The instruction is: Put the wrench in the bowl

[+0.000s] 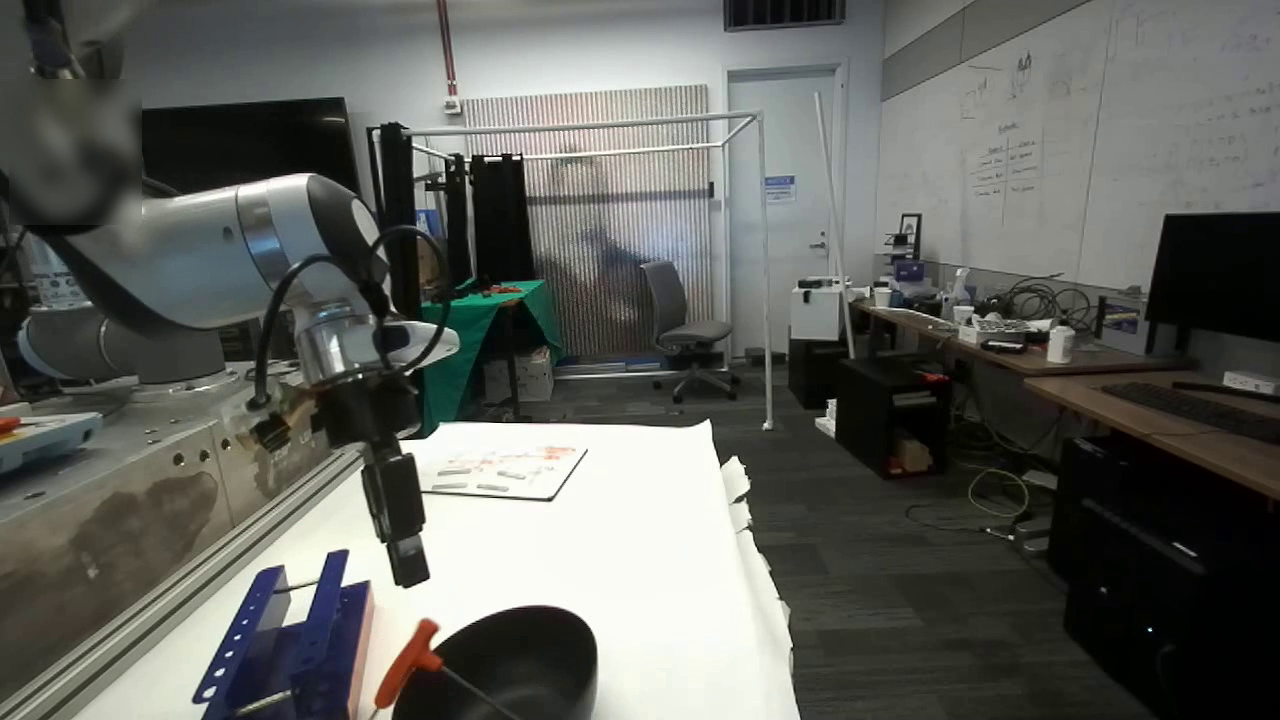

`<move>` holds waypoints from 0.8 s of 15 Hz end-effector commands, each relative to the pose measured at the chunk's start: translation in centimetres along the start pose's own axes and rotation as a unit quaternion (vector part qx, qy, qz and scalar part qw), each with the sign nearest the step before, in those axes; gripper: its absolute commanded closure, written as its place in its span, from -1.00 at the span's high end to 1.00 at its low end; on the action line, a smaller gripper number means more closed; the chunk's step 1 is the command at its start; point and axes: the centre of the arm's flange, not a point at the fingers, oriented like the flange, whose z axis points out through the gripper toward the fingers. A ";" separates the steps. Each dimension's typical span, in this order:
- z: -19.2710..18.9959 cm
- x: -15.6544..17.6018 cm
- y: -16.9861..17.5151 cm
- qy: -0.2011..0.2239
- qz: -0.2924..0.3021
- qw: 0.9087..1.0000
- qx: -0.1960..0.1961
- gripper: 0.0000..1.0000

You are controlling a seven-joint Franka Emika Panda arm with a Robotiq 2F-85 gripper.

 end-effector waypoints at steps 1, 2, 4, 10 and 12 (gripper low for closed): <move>-1.9 0.4 -0.4 -0.009 -0.040 0.999 0.019 0.54; -2.5 0.2 0.6 -0.006 -0.069 0.997 0.045 0.72; -3.4 -0.1 1.5 0.001 -0.114 0.990 0.078 0.98; -5.4 -0.7 4.9 0.053 -0.233 0.958 0.160 0.99; -5.5 -1.3 5.4 0.070 -0.275 0.942 0.179 0.98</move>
